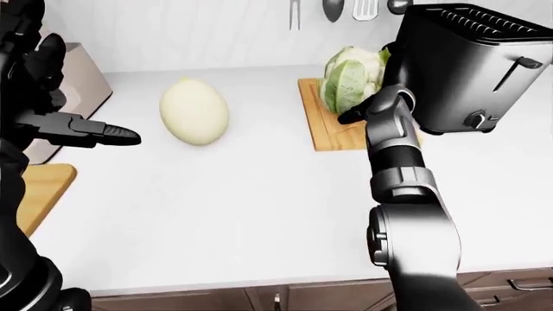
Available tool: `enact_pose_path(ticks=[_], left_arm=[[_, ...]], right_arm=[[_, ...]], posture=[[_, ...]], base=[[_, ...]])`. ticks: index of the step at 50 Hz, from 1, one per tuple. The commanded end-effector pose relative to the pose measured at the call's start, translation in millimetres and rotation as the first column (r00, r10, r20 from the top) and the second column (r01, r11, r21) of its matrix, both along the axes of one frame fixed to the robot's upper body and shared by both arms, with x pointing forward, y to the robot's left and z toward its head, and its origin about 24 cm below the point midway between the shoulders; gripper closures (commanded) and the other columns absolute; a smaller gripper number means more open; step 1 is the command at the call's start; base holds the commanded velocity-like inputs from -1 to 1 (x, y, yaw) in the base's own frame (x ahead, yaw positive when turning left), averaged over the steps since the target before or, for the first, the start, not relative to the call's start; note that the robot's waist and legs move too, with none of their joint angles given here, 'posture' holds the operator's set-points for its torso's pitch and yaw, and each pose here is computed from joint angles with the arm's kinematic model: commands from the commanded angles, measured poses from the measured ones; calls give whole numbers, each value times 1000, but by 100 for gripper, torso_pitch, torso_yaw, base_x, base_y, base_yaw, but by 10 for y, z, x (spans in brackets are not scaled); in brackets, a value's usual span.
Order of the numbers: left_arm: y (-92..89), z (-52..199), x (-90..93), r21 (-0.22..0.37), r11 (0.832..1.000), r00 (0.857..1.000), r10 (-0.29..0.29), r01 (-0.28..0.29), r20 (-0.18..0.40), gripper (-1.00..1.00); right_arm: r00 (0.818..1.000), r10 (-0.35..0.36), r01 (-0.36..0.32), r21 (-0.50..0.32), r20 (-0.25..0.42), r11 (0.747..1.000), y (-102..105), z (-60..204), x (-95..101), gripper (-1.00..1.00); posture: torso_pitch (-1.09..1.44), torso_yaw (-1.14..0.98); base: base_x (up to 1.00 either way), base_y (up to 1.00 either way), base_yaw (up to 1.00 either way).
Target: Place the cantaloupe and the cauliflower on separate cutting boards.
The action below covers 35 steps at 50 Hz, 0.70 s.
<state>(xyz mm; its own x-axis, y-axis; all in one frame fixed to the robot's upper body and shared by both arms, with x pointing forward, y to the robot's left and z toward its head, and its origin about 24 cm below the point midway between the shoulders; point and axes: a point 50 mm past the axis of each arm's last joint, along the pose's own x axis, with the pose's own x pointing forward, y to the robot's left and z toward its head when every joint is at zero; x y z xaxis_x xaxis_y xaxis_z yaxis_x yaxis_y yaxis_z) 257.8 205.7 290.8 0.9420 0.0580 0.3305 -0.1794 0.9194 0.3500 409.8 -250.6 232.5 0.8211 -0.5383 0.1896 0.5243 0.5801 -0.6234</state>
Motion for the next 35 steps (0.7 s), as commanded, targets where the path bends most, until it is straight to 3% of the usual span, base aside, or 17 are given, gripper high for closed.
enact_pose_path(ticks=[1, 6, 11, 12, 17, 25, 27, 35], left_arm=[[1, 113, -57, 15, 1000, 998, 9, -10, 69, -100], [-8, 105, -51, 16, 1000, 998, 9, -10, 67, -100], [-4, 98, -53, 16, 1000, 998, 10, -11, 65, -100], [-5, 97, -55, 15, 1000, 998, 9, -10, 66, -100], [3, 91, -66, 14, 1000, 998, 10, -11, 66, -100], [3, 114, -68, 16, 1000, 998, 9, -10, 69, -100], [0, 122, -60, 16, 1000, 997, 9, -11, 70, -100], [2, 125, -66, 16, 1000, 997, 9, -10, 71, -100]], right_arm=[[990, 16, -12, -29, 140, 1000, 35, 371, -23, 95], [991, 18, -16, -18, 132, 1000, 25, 357, -27, 48], [993, 25, -24, -10, 117, 1000, 18, 310, -28, 17], [993, 29, -28, -6, 115, 1000, 22, 303, -28, 2], [993, 34, -34, 0, 113, 999, 24, 316, -32, -15], [993, 50, -50, -1, 106, 999, 28, 356, -43, -69], [993, 54, -54, -4, 103, 999, 25, 358, -47, -95], [993, 73, -73, -4, 90, 997, 32, 336, -58, -100]], posture=[[0, 0], [0, 0], [0, 0], [0, 0], [0, 0], [0, 0], [0, 0], [0, 0]], base=[[0, 0, 0], [0, 0, 0], [0, 0, 0], [0, 0, 0], [0, 0, 0], [0, 0, 0], [0, 0, 0], [0, 0, 0]])
